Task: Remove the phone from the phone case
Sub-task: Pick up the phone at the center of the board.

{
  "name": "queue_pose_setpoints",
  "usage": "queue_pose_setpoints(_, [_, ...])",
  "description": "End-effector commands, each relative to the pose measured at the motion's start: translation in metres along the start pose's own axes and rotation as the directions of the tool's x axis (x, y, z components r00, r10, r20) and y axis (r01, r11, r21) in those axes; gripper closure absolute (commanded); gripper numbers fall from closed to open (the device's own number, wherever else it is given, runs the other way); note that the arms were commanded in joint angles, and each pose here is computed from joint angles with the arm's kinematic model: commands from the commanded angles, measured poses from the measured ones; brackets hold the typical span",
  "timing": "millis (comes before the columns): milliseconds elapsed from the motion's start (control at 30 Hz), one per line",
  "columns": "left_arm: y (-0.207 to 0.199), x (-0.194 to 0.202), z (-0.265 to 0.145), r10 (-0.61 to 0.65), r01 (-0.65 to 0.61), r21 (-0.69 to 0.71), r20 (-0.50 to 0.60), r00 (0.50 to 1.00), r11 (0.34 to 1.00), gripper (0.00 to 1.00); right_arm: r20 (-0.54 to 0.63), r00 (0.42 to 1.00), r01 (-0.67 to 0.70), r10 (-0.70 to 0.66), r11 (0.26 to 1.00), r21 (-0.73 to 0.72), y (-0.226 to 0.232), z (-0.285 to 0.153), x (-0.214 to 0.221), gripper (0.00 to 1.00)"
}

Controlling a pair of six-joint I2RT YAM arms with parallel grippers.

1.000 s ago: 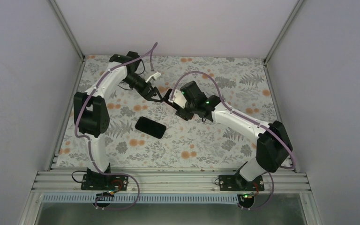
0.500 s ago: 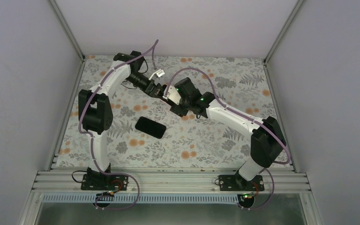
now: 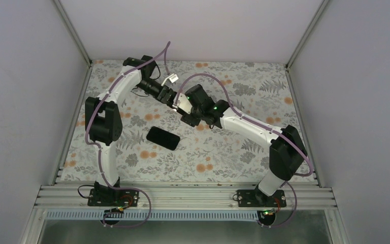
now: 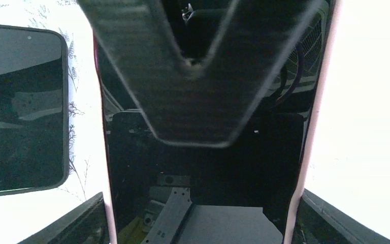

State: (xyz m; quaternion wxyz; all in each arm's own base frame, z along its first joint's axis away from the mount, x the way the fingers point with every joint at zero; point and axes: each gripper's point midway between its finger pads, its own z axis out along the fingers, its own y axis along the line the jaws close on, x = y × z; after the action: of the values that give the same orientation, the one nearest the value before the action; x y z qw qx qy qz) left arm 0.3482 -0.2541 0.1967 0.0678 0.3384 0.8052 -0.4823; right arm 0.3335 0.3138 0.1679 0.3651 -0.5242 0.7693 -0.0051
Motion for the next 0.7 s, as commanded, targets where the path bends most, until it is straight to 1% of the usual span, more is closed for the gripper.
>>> queue_pose_setpoints(0, [-0.012, -0.006, -0.001, 0.029, -0.03, 0.042, 0.025, 0.999, 0.999, 0.56, 0.091, 0.996, -0.029, 0.022, 0.997, 0.072, -0.017, -0.011, -0.031, 0.53])
queue_pose_setpoints(100, [-0.013, -0.007, -0.002, 0.036, -0.037, 0.038, 0.027, 0.999, 0.999, 0.7, 0.086, 0.996, -0.026, 0.02, 0.997, 0.069, -0.016, -0.01, -0.028, 0.53])
queue_pose_setpoints(133, [-0.014, -0.007, -0.002, 0.038, -0.039, 0.038, 0.027, 0.999, 0.998, 0.76, 0.084, 0.996, -0.026, 0.02, 0.997, 0.068, -0.015, -0.01, -0.028, 0.52])
queue_pose_setpoints(200, [-0.015, -0.008, -0.002, 0.041, -0.042, 0.041, 0.028, 0.999, 0.998, 0.83, 0.085, 0.996, -0.021, 0.015, 0.998, 0.061, -0.014, -0.011, -0.027, 0.49])
queue_pose_setpoints(233, [-0.015, -0.009, -0.003, 0.044, -0.045, 0.041, 0.031, 0.999, 0.998, 0.86, 0.085, 0.996, -0.02, 0.015, 0.998, 0.057, -0.013, -0.012, -0.026, 0.44])
queue_pose_setpoints(333, [-0.017, -0.01, -0.004, 0.067, -0.069, 0.037, 0.034, 0.997, 0.997, 0.97, 0.059, 0.998, -0.011, 0.009, 1.0, 0.024, -0.006, -0.01, -0.02, 0.13])
queue_pose_setpoints(367, [-0.018, -0.01, -0.005, 0.075, -0.076, 0.034, 0.035, 0.997, 0.997, 0.98, 0.05, 0.999, -0.008, 0.008, 1.0, 0.006, -0.003, -0.011, -0.018, 0.02])
queue_pose_setpoints(400, [-0.02, -0.011, -0.006, 0.086, -0.088, 0.029, 0.038, 0.996, 0.996, 0.98, 0.045, 0.999, -0.006, 0.006, 1.0, -0.012, 0.0, -0.013, -0.016, 0.0])
queue_pose_setpoints(567, [-0.025, -0.012, -0.013, 0.139, -0.139, -0.003, 0.039, 0.989, 0.99, 0.98, 0.046, 0.999, 0.014, -0.012, 0.999, -0.046, 0.007, -0.035, -0.005, 0.0])
queue_pose_setpoints(667, [-0.033, -0.009, -0.019, 0.192, -0.191, -0.021, 0.042, 0.981, 0.981, 0.98, 0.012, 1.0, 0.017, -0.016, 0.998, -0.065, 0.009, -0.053, 0.012, 0.0])
